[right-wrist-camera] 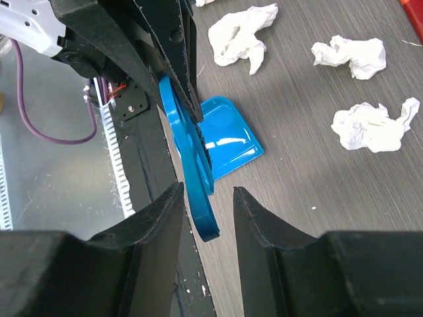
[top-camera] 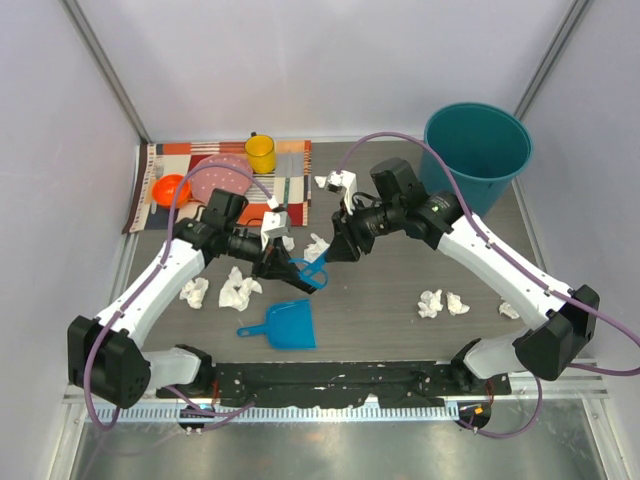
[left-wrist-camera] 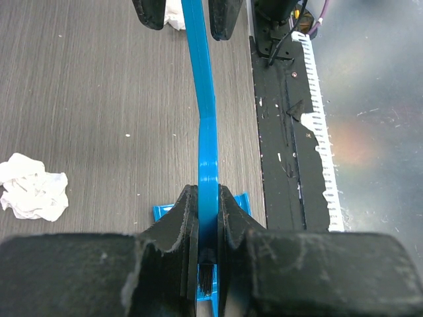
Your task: Sweep away the paper scraps from the table
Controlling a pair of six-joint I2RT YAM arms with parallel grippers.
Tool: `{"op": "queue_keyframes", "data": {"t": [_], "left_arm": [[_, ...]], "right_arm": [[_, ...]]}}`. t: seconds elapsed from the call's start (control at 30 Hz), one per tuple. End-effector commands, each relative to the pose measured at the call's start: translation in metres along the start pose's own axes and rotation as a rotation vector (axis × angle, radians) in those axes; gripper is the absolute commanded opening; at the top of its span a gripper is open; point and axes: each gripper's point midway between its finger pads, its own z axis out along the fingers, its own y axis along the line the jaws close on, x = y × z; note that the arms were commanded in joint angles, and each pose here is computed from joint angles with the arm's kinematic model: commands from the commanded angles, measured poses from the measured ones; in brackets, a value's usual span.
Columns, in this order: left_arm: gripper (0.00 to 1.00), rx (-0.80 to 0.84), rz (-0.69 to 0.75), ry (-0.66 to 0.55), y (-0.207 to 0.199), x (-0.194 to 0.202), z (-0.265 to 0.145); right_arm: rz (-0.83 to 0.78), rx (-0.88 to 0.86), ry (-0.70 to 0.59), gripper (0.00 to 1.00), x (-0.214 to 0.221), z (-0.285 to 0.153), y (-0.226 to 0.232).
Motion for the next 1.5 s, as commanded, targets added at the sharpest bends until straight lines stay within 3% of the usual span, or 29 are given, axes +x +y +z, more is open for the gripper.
{"op": "queue_keyframes", "data": {"t": [0.0,0.13,0.3,0.37,0.5,0.7,0.83,0.9,1.03,1.1,1.13,1.23,1.3,1.33,1.4,1.47], "left_arm": [[0.0,0.019,0.061,-0.045,-0.004,-0.021,-0.004],[0.0,0.018,0.061,-0.044,-0.005,-0.022,-0.004],[0.0,0.02,0.061,-0.044,-0.005,-0.022,-0.005],[0.0,0.021,0.061,-0.043,-0.005,-0.021,-0.005],[0.0,0.028,0.057,-0.039,-0.006,-0.019,-0.004],[0.0,0.032,0.06,-0.042,-0.006,-0.021,-0.004],[0.0,0.029,0.06,-0.04,-0.006,-0.022,-0.005],[0.0,0.027,0.056,-0.037,-0.005,-0.021,-0.004],[0.02,-0.025,-0.01,-0.022,0.006,-0.02,-0.004],[0.21,-0.103,-0.03,-0.015,0.024,-0.019,-0.003],[0.41,-0.187,-0.047,0.014,0.038,-0.014,-0.006],[0.62,-0.302,-0.071,0.057,0.058,-0.003,-0.012],[0.71,-0.318,-0.076,0.064,0.059,-0.002,-0.013],[0.87,-0.322,-0.081,0.066,0.059,-0.001,-0.013],[0.97,-0.342,-0.085,0.08,0.061,0.002,-0.016],[1.0,-0.413,-0.072,0.107,0.07,0.002,-0.024]], "right_arm": [[-0.035,-0.025,-0.023,0.4,-0.007,-0.005,0.009],[-0.039,-0.041,-0.041,0.37,-0.015,-0.002,0.01],[-0.043,-0.053,-0.041,0.24,-0.018,0.001,0.012],[-0.043,-0.062,-0.04,0.23,-0.017,0.0,0.014],[-0.052,-0.08,-0.045,0.36,-0.019,0.0,0.019],[-0.063,-0.098,-0.055,0.36,-0.024,-0.002,0.024],[-0.065,-0.101,-0.052,0.24,-0.023,-0.001,0.025],[-0.066,-0.106,-0.052,0.01,-0.023,0.001,0.025],[-0.069,-0.089,-0.077,0.01,-0.029,0.001,0.025],[-0.041,-0.028,-0.103,0.01,-0.034,0.001,0.017],[-0.035,0.049,-0.117,0.01,-0.037,-0.001,0.005],[0.034,0.197,-0.128,0.01,-0.037,-0.003,-0.02],[0.062,0.228,-0.115,0.01,-0.031,0.0,-0.027],[0.071,0.238,-0.11,0.01,-0.028,0.001,-0.03],[0.095,0.276,-0.09,0.01,-0.018,0.005,-0.04],[0.121,0.341,-0.087,0.01,-0.014,0.004,-0.052]]}}
